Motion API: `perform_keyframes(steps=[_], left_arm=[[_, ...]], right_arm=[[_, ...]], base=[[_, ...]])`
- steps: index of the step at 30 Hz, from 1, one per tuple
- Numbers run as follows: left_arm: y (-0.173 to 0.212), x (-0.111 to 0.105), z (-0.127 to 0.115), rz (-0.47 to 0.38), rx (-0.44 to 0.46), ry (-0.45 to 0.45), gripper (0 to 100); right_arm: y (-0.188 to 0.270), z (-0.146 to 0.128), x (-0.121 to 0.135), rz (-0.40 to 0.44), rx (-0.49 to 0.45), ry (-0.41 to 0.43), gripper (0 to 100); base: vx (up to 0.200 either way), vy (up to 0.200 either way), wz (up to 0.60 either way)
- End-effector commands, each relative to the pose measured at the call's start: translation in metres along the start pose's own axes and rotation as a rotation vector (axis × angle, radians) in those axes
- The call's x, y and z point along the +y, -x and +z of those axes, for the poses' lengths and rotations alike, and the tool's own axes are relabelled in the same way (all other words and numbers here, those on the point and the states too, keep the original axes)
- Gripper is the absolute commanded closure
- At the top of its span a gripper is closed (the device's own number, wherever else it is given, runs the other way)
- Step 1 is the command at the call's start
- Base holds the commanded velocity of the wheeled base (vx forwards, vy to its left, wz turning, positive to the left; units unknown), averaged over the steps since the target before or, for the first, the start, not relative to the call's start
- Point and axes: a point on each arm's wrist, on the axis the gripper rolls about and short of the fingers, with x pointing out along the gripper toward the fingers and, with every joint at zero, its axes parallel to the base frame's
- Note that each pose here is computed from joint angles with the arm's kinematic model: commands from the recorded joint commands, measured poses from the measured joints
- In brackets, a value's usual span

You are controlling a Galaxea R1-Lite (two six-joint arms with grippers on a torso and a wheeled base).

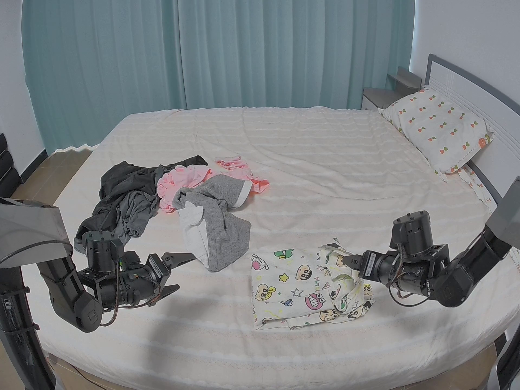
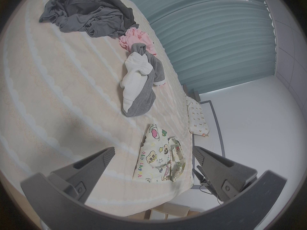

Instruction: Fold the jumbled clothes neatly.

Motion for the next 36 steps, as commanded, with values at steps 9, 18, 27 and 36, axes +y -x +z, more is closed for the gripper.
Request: perform_keyframes(steps=[9, 18, 27, 36], left_arm=[[-0.001, 0.001, 0.0, -0.007, -0.002, -0.004, 0], [-0.002, 0.003, -0.001, -0.003, 0.001, -0.002, 0], [-0.002, 0.003, 0.0, -0.003, 0.001, -0.002, 0], [-0.002, 0.003, 0.0, -0.003, 0.001, -0.002, 0]], right_arm=[[-0.071, -0.003, 0.031, -0.133, 0.175, 0.196, 0], [-0.106, -0.019, 0.03, -0.248, 0.16, 0.328, 0], [-0.114, -0.02, 0.044, -0.272, 0.125, 0.435, 0], [-0.126, -0.018, 0.03, -0.382, 0.109, 0.488, 0]], base=[[0.0, 0.0, 0.0], [0.0, 0.0, 0.0], [0.0, 0.0, 0.0], [0.0, 0.0, 0.0]])
